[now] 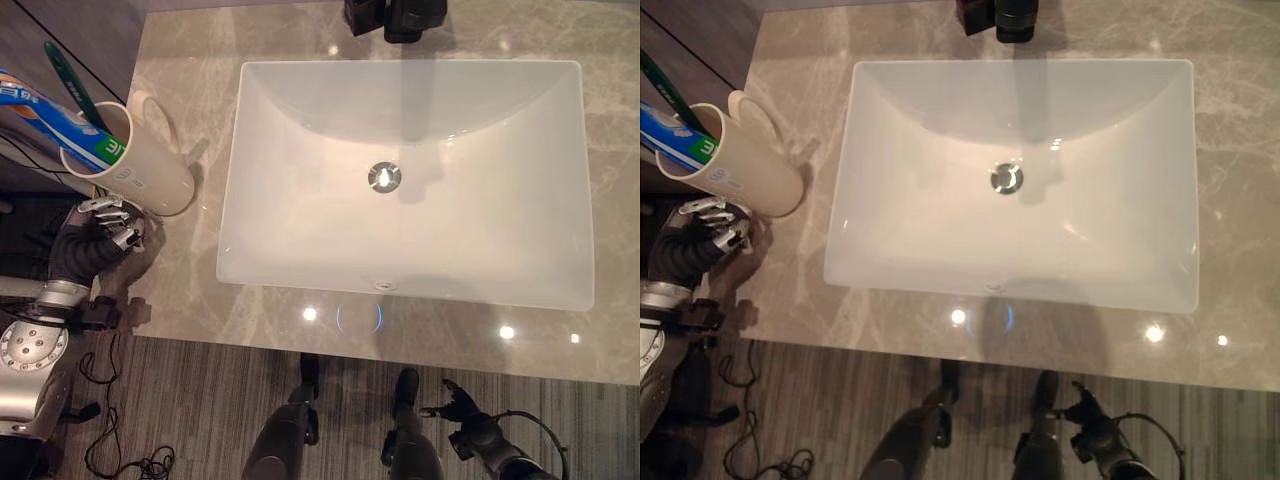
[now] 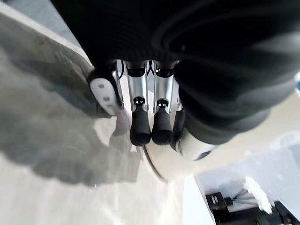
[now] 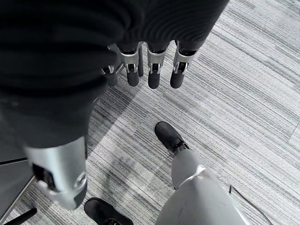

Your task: Put brush and paste in cup on sink, flatten towel.

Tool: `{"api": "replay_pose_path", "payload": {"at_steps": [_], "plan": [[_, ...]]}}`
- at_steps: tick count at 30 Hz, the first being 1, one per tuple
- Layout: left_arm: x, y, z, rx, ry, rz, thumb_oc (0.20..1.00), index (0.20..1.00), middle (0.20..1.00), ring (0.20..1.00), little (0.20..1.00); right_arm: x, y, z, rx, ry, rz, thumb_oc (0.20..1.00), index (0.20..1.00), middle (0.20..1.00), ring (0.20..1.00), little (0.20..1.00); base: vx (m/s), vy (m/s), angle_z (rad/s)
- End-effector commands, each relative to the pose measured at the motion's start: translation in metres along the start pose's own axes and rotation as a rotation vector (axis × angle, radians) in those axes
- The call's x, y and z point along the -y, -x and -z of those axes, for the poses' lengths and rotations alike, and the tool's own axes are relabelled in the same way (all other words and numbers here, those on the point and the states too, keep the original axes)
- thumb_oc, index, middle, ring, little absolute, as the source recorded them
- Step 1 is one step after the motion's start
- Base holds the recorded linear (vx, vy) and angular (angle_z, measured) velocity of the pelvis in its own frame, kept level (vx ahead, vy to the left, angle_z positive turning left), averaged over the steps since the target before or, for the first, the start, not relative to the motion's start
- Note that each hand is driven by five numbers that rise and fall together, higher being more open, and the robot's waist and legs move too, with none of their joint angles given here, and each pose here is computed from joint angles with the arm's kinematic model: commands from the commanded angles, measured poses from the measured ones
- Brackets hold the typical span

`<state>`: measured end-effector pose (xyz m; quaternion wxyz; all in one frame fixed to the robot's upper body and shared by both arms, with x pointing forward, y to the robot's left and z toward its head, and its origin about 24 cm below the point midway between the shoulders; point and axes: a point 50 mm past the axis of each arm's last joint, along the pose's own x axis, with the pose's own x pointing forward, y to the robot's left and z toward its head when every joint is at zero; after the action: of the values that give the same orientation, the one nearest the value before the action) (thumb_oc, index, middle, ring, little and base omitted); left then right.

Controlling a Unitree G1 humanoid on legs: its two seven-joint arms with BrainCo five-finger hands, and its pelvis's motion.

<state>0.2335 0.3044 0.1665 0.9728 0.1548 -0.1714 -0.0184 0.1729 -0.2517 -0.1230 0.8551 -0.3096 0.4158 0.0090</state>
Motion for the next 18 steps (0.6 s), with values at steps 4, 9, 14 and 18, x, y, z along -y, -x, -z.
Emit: {"api": "replay_pose_path", "payload": {"at_steps": [4, 9, 14, 18], "plan": [[0.002, 0.023, 0.000, -0.093, -0.046, 0.135, 0.200, 0.200, 0.200, 0.200, 0.200, 0.005, 0.002, 0.016, -0.063, 0.019, 0.012, 1.000, 1.000, 1.000, 1.000, 1.000, 0.01, -0.032, -0.06], [0.003, 0.025, 0.000, -0.100, -0.037, 0.152, 0.200, 0.200, 0.200, 0.200, 0.200, 0.006, 0.002, 0.015, -0.055, 0.024, 0.012, 1.000, 1.000, 1.000, 1.000, 1.000, -0.01, -0.024, -0.01], [0.002, 0.019, 0.002, -0.092, -0.037, 0.128, 0.200, 0.200, 0.200, 0.200, 0.200, 0.008, 0.000, 0.008, -0.027, 0.010, 0.026, 1.000, 1.000, 1.000, 1.000, 1.000, -0.01, -0.009, 0.01], [-0.002, 0.017, 0.009, -0.101, -0.024, 0.073, 0.200, 0.200, 0.200, 0.200, 0.200, 0.009, 0.001, 0.008, -0.028, 0.008, 0.034, 1.000, 1.000, 1.000, 1.000, 1.000, 0.00, 0.000, 0.00]]}}
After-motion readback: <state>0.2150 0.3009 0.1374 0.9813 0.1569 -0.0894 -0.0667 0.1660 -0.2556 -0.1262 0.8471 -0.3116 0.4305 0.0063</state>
